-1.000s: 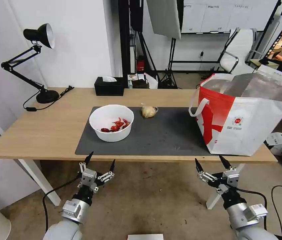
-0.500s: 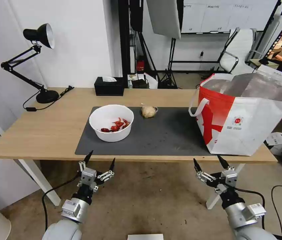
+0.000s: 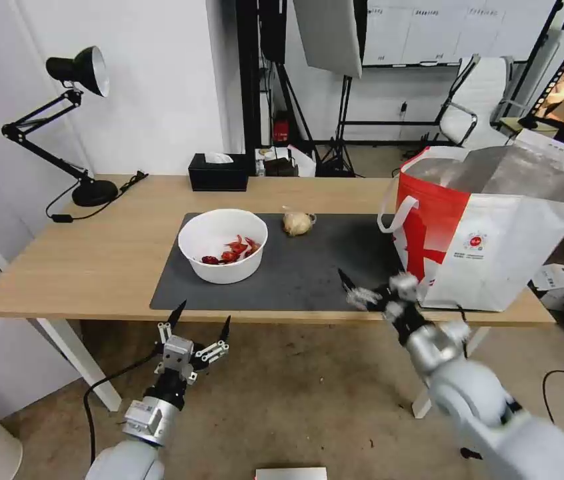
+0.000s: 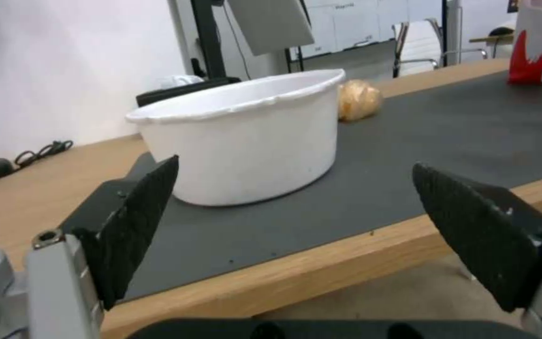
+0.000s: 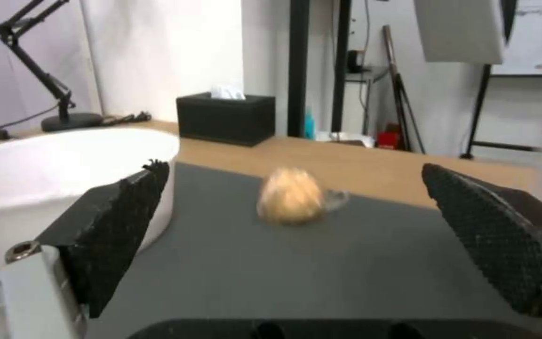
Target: Pick up the trash from the table and place it into the takeout bag.
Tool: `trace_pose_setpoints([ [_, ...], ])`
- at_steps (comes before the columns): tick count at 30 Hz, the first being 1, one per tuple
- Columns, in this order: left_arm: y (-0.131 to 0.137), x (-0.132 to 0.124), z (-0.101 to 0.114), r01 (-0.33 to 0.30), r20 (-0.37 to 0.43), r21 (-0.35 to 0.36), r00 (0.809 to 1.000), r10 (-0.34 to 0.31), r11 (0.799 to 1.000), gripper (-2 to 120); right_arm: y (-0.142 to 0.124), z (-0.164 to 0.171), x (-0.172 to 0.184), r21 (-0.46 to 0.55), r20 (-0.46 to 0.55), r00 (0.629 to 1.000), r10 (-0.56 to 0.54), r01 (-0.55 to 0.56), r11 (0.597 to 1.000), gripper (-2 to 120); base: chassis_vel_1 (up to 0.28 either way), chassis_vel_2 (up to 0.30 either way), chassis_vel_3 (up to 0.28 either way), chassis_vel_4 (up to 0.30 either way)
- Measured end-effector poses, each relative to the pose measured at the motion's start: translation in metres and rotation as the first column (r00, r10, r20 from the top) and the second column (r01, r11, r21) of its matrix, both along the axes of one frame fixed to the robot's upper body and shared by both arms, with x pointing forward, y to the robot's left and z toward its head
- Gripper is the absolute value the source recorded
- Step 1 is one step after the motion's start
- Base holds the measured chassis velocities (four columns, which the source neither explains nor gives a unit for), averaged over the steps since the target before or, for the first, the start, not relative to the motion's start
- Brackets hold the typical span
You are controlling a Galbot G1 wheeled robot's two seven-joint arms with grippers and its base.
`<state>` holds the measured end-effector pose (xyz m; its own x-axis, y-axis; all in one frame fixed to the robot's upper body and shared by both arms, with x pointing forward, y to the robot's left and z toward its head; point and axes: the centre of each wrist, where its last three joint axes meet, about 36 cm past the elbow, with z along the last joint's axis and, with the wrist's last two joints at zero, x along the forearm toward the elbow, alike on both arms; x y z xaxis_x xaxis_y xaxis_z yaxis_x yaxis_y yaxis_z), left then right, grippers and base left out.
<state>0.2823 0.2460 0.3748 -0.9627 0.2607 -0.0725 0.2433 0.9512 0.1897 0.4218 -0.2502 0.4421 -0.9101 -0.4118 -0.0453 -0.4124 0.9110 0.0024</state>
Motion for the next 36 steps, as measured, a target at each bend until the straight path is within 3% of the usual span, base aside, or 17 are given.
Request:
trace_pose_setpoints([
  [5,0.002,0.000,-0.001,-0.007,-0.003,0.004,1.000,0.007,1.000,100,0.025,0.002,0.058,-0.003,-0.030,0.999,0.018,-0.018,1.000,100,0.000,0.000,0.000,0.000],
  [8,0.002,-0.001,-0.001,-0.008,-0.005,0.004,1.000,0.008,1.000,100,0.030,0.003,0.069,-0.004,-0.032,0.999,0.017,-0.017,1.000,100,0.000,0.000,0.000,0.000],
  [10,0.003,-0.003,-0.002,-0.014,-0.010,0.007,1.000,0.014,1.000,100,0.057,0.008,0.125,-0.014,-0.042,0.999,-0.009,0.008,1.000,100,0.000,0.000,0.000,0.000],
  [12,0.004,-0.003,-0.002,-0.017,-0.010,0.009,1.000,0.017,1.000,100,0.067,0.009,0.141,-0.024,-0.053,0.998,-0.019,0.017,1.000,100,0.000,0.000,0.000,0.000],
  [15,0.007,-0.005,-0.003,-0.028,-0.013,0.014,1.000,0.028,1.000,100,0.100,0.010,0.193,-0.105,-0.132,0.989,-0.061,0.047,0.993,100,0.000,0.000,0.000,0.000],
  [19,0.008,-0.005,-0.004,-0.032,-0.016,0.012,0.999,0.033,0.999,100,0.126,0.009,0.230,-0.209,-0.205,0.971,-0.124,0.081,0.975,100,0.000,0.000,0.000,0.000],
  [26,0.011,-0.006,-0.004,-0.035,-0.014,0.008,0.999,0.035,0.999,100,0.151,0.010,0.254,-0.269,-0.268,0.948,-0.170,0.096,0.958,100,0.000,0.000,0.000,0.000],
  [36,0.012,-0.004,-0.004,-0.035,-0.014,0.007,0.999,0.035,0.999,100,0.158,0.001,0.263,-0.315,-0.308,0.930,-0.199,0.098,0.944,100,0.000,0.000,0.000,0.000],
])
